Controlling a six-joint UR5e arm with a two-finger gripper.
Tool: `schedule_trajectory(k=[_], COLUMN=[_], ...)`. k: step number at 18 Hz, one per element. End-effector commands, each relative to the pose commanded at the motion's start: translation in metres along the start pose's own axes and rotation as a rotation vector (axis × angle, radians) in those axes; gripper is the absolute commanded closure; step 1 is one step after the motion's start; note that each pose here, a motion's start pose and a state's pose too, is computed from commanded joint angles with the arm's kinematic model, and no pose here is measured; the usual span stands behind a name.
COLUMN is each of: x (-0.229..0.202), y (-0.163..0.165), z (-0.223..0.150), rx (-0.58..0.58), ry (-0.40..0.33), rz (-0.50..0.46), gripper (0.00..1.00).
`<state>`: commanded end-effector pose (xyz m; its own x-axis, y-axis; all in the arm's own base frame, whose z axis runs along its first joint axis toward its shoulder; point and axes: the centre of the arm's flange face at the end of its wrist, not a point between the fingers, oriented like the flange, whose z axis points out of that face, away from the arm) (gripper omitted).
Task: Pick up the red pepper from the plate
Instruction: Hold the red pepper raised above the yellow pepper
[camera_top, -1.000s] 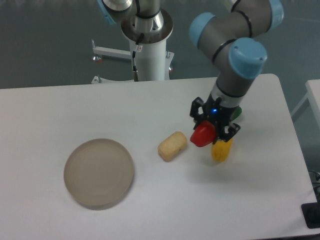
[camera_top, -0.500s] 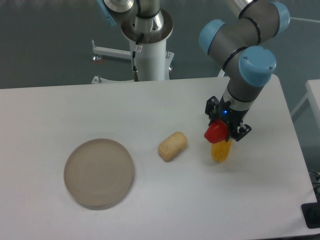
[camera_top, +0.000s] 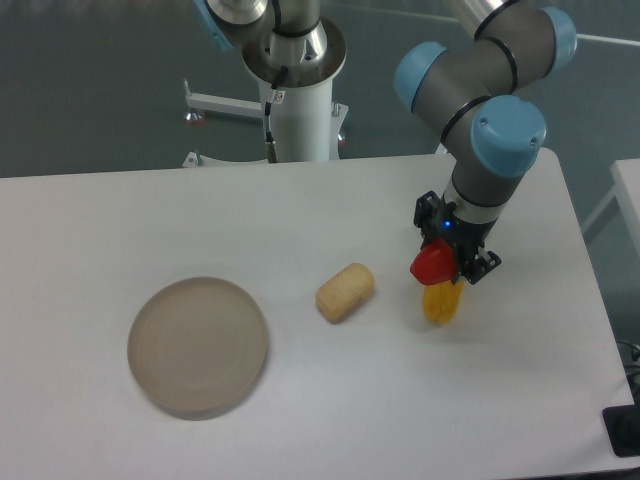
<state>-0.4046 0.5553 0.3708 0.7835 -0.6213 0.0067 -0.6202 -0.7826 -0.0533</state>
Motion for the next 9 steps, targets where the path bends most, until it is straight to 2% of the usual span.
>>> schedule_trajectory(k=[9], x=[0.0011], y=[0.0001], z=[0.0012], rx=[0.0], ry=[0.003], rz=[0.001], gripper=[0.89])
